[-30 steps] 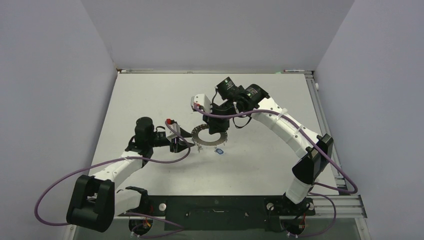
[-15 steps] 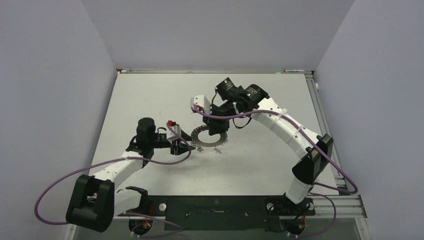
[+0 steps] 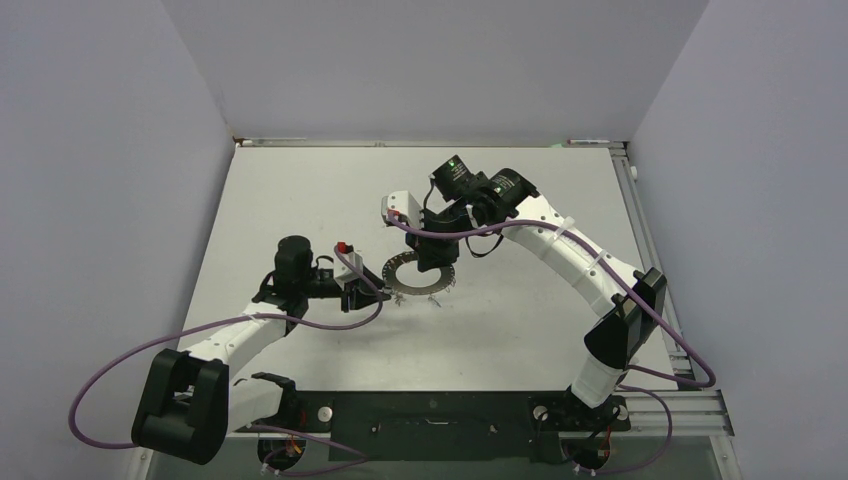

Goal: Remove the keys from the keyring

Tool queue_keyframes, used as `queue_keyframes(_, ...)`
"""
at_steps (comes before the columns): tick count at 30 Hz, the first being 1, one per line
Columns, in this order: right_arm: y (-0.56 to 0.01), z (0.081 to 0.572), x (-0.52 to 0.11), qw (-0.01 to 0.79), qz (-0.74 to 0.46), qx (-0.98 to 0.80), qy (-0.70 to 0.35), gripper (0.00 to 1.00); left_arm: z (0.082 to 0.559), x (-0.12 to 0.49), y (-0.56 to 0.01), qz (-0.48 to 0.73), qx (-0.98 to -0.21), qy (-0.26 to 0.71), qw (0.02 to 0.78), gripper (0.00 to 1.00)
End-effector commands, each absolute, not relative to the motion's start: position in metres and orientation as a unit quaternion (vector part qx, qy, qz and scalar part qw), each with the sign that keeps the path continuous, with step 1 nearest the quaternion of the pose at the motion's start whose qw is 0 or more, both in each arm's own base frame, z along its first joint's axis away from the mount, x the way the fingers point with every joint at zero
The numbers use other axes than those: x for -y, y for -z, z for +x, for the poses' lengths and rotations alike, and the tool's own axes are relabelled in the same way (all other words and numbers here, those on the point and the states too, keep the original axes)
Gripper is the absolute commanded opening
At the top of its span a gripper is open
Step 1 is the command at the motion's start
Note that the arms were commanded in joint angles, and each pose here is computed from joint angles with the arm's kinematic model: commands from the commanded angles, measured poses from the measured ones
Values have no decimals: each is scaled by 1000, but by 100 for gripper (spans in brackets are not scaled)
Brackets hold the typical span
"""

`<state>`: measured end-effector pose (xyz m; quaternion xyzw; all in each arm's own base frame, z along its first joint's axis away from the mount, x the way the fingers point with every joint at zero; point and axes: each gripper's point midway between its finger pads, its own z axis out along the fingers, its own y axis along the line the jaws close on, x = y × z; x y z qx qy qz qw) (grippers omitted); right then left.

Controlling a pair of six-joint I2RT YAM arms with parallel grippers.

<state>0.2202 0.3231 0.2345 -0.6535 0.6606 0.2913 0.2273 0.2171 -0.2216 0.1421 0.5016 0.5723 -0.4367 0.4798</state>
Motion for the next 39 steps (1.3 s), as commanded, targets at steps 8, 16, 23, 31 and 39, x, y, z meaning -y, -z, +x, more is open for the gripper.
queue_keyframes(8,-274,217,-325,282,-661,-626,-302,5,216,227,-163,510,-552,455,478,7)
queue_keyframes(16,-271,226,-317,292,-648,-637,-300,5,228,223,-165,469,-603,447,466,0)
queue_keyframes(23,-247,244,-300,304,-610,-661,-315,5,249,208,-164,439,-668,390,457,0)
queue_keyframes(31,-210,260,-293,305,-566,-686,-340,5,255,199,-161,440,-690,353,453,0)
queue_keyframes(39,-178,260,-300,299,-544,-690,-372,6,260,194,-167,452,-707,321,440,0)
